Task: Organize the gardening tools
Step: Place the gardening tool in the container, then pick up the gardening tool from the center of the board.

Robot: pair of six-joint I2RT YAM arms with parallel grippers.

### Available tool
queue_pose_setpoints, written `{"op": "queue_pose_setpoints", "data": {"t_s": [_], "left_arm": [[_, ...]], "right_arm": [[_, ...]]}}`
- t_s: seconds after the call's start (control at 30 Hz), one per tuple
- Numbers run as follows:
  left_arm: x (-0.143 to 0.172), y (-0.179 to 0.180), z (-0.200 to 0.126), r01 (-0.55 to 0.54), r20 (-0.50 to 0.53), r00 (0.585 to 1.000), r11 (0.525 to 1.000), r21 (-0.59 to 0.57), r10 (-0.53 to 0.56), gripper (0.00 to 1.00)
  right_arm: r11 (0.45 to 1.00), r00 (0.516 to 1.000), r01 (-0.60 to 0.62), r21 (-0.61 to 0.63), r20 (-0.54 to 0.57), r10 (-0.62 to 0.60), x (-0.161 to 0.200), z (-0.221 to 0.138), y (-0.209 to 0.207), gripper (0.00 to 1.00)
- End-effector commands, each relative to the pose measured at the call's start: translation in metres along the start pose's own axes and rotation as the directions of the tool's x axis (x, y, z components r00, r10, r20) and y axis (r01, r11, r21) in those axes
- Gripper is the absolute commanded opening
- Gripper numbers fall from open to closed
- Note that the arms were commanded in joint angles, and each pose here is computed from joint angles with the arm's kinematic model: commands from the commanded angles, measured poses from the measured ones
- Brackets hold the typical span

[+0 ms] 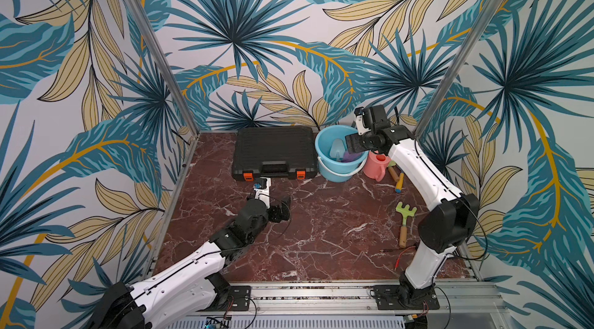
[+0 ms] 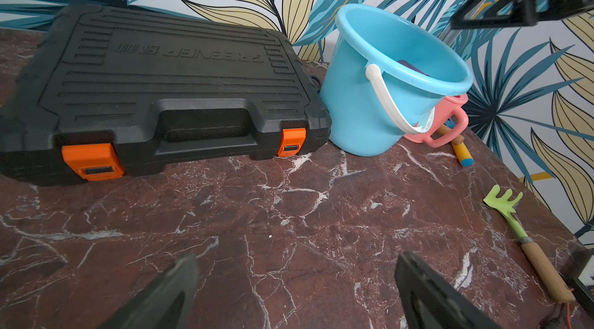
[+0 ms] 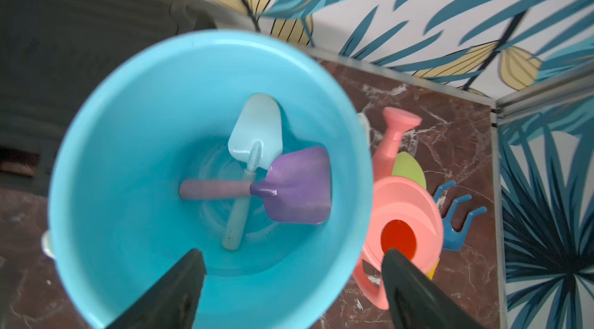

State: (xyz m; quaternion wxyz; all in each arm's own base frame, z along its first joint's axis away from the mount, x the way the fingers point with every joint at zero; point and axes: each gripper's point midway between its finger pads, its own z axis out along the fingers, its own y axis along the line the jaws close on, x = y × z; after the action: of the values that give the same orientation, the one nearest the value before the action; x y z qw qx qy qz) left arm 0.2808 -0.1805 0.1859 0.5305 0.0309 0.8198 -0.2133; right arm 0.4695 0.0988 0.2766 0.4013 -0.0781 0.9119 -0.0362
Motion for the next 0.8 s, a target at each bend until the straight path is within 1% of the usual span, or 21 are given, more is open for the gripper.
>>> {"op": "queue_pose_setpoints", "data": {"t_s": [0.0, 0.07, 0.17, 0.27, 0.37, 0.5, 0.67, 0.77], "left_arm": [[-0.007, -0.004, 0.000, 0.023, 0.009, 1.000, 1.000, 0.014, -0.023, 1.00], [-0.007, -0.003, 0.000, 0.035, 0.004, 0.999, 0.999, 0.000, -0.035, 1.00], [-0.009, 0.003, -0.001, 0.063, 0.027, 0.998, 0.998, -0.027, -0.062, 1.00], [-0.010, 0.005, -0.005, 0.078, 0.042, 0.996, 0.997, -0.024, -0.077, 1.00], [-0.012, 0.003, -0.007, 0.070, 0.037, 0.997, 0.997, -0.018, -0.069, 1.00], [-0.011, 0.004, -0.007, 0.071, 0.034, 0.997, 0.997, -0.021, -0.070, 1.00], [-0.010, 0.004, -0.006, 0.066, 0.032, 0.997, 0.998, -0.024, -0.065, 1.00], [-0.010, 0.004, -0.005, 0.059, 0.032, 0.998, 0.998, -0.025, -0.058, 1.00]], "right_arm": [[0.984, 0.976, -0.160, 0.081, 0.165, 0.145, -0.018, -0.038, -0.025, 0.96], [0.972, 0.965, -0.211, 0.108, 0.181, 0.189, -0.003, -0.046, -0.034, 0.99], [0.941, 0.945, -0.292, 0.171, 0.203, 0.257, 0.024, -0.059, -0.052, 1.00], [0.905, 0.931, -0.348, 0.247, 0.204, 0.302, 0.057, -0.060, -0.072, 1.00], [0.874, 0.920, -0.389, 0.292, 0.171, 0.353, 0.095, -0.048, -0.086, 0.99], [0.832, 0.889, -0.456, 0.317, 0.115, 0.443, 0.142, -0.021, -0.101, 0.99], [0.790, 0.863, -0.475, 0.387, 0.030, 0.505, 0.181, 0.008, -0.116, 0.99], [0.753, 0.834, -0.491, 0.438, -0.013, 0.552, 0.202, 0.013, -0.125, 0.99]]}}
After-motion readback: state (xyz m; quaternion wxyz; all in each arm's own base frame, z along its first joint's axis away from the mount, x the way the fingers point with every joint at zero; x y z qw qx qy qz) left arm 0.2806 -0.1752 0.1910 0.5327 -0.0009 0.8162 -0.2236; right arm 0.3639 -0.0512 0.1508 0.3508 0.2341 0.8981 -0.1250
